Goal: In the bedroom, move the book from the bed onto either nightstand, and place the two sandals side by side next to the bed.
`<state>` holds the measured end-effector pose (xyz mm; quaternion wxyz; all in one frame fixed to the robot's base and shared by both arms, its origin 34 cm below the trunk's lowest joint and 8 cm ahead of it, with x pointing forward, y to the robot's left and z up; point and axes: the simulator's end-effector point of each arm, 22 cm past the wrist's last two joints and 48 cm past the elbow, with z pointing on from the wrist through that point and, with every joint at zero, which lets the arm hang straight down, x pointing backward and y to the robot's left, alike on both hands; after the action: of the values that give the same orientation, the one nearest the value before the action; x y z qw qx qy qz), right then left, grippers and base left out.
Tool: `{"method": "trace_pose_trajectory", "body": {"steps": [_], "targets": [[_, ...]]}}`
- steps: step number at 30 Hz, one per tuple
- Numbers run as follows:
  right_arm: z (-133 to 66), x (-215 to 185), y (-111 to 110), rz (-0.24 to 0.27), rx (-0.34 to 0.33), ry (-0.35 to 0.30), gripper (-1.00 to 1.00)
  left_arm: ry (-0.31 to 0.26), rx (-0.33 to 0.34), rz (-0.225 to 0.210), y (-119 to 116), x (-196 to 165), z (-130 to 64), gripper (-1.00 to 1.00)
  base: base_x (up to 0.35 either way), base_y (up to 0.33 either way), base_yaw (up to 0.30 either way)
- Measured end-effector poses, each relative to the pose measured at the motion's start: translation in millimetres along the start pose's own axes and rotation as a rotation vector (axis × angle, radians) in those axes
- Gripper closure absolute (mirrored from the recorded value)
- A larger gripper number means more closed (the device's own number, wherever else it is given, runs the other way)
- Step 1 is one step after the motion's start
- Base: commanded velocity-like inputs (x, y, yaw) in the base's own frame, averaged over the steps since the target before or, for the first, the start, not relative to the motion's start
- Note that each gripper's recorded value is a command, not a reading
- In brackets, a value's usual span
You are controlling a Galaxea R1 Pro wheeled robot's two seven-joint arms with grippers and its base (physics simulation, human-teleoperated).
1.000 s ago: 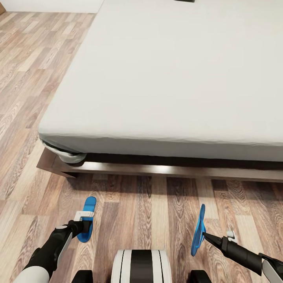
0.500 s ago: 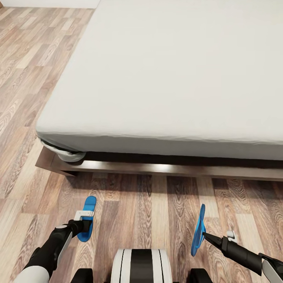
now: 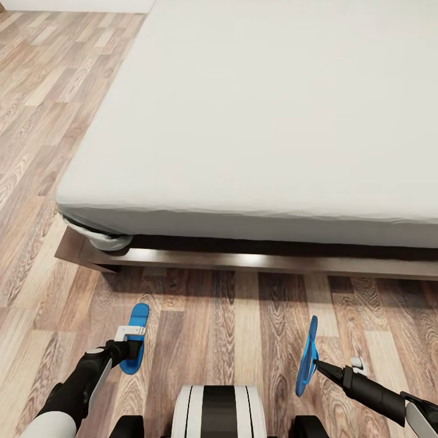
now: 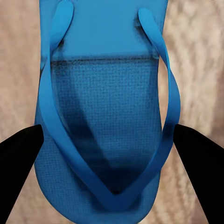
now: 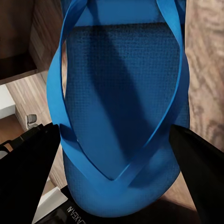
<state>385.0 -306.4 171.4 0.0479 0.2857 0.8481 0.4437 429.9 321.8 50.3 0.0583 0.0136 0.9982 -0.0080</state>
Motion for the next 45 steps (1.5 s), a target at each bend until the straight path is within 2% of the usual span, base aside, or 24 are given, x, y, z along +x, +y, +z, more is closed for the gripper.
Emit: {"method": "trace_pose_trajectory", "body": {"steps": [24,25,41,45], "targets": [[0.0,0.0,0.0,0.0,0.0,0.0,1.0,0.0,0.0,0.001,0.0,0.0,0.0,1.0,0.0,0.0,0.0],[0.0,0.0,0.0,0.0,0.0,0.0,1.0,0.0,0.0,0.0,0.0,0.0,0.0,-1.0,0.0,0.0,0.0],[-0.1,0.1,-0.2,0.0,0.0,0.0,1.0,0.007,-0.002,-0.001,0.5,3.3,0.7,-1.0,0.0,0.0,0.0],[-1.6,-3.6,6.4,-0.011,-0.009,-0.008,1.0,-0.009,-0.003,-0.001,0.5,-4.4,-4.5,-1.0,0.0,0.0,0.0]]}}
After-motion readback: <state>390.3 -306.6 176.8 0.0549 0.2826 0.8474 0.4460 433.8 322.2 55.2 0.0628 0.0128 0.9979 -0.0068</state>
